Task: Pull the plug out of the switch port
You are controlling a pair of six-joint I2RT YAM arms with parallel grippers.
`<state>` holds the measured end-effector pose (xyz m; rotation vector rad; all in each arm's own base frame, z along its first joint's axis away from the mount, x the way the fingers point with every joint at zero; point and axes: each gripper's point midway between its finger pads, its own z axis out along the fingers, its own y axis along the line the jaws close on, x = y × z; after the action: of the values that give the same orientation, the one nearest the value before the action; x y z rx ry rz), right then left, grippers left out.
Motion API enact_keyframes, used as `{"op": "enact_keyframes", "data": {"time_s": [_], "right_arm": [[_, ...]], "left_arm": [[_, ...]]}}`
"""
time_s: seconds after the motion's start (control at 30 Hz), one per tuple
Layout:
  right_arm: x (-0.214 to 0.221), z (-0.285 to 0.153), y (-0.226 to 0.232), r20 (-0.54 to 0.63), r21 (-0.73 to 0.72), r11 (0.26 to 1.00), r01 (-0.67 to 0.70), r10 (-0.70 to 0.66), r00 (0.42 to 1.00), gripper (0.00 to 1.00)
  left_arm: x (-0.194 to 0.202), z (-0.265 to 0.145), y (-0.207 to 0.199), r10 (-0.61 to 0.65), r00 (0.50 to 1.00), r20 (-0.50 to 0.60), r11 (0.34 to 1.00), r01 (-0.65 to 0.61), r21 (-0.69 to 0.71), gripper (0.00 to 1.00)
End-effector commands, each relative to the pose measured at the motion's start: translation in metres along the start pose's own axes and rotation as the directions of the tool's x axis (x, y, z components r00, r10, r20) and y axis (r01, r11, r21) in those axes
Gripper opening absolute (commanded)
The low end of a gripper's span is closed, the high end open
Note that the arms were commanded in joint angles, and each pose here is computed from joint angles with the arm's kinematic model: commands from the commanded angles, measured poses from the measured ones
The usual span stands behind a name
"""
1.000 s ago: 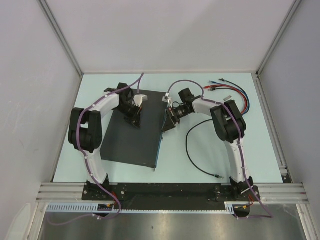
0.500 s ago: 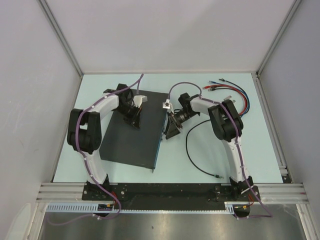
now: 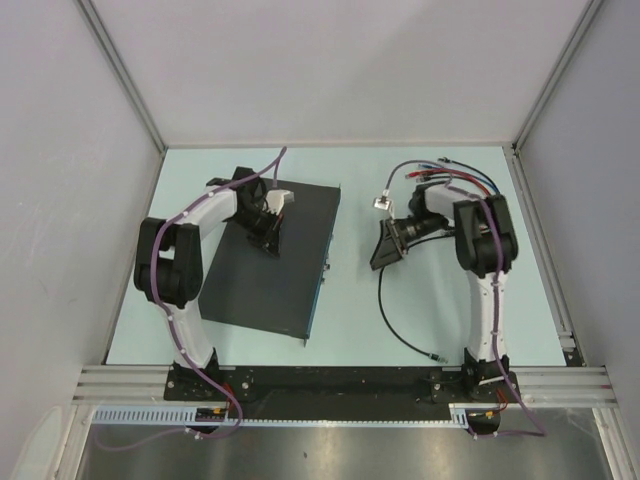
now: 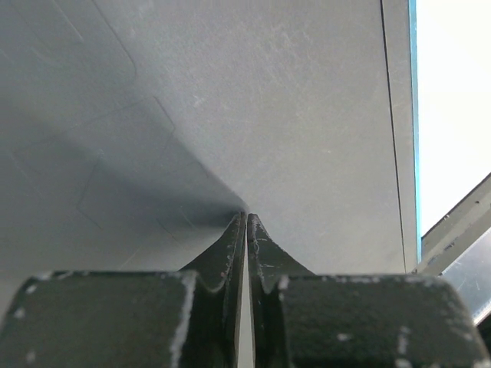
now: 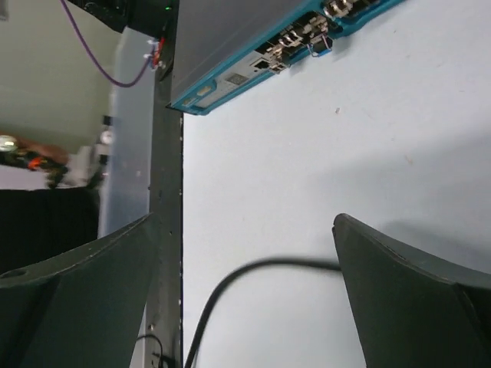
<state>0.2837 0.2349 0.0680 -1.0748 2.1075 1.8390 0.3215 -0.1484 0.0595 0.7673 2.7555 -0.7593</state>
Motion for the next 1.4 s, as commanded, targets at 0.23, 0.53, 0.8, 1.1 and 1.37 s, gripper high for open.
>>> {"op": "enact_keyframes", "data": {"time_s": [0.23, 0.53, 0.8, 1.1, 1.37], "right_arm": [[-0.212, -0.162, 0.114, 0.0, 0.965, 0.15, 0.217, -0.824, 0.567, 1.0], [-0.123, -0.01, 0.076, -0.148, 0.627, 0.485, 0.61, -0.695, 0.704, 0.7], [-0.064, 0.052, 0.019, -0.265, 0.498, 0.589, 0.637, -0.596, 0.758, 0.61], [-0.034, 0.081, -0.029, -0.364, 0.492, 0.594, 0.636, -0.523, 0.77, 0.56], [-0.019, 0.082, -0.052, -0.424, 0.525, 0.572, 0.63, -0.465, 0.777, 0.57]], "left_arm": [[-0.054, -0.061, 0.0, 0.126, 0.974, 0.188, 0.959, -0.071, -0.274, 0.0], [-0.048, -0.058, -0.003, 0.111, 0.97, 0.217, 0.96, -0.048, -0.276, 0.0], [-0.043, -0.058, -0.008, 0.123, 0.97, 0.211, 0.963, -0.066, -0.26, 0.0], [-0.032, -0.067, -0.013, 0.147, 0.959, 0.241, 0.958, -0.077, -0.276, 0.0], [-0.031, -0.07, -0.018, 0.145, 0.951, 0.272, 0.964, -0.073, -0.256, 0.0]]}}
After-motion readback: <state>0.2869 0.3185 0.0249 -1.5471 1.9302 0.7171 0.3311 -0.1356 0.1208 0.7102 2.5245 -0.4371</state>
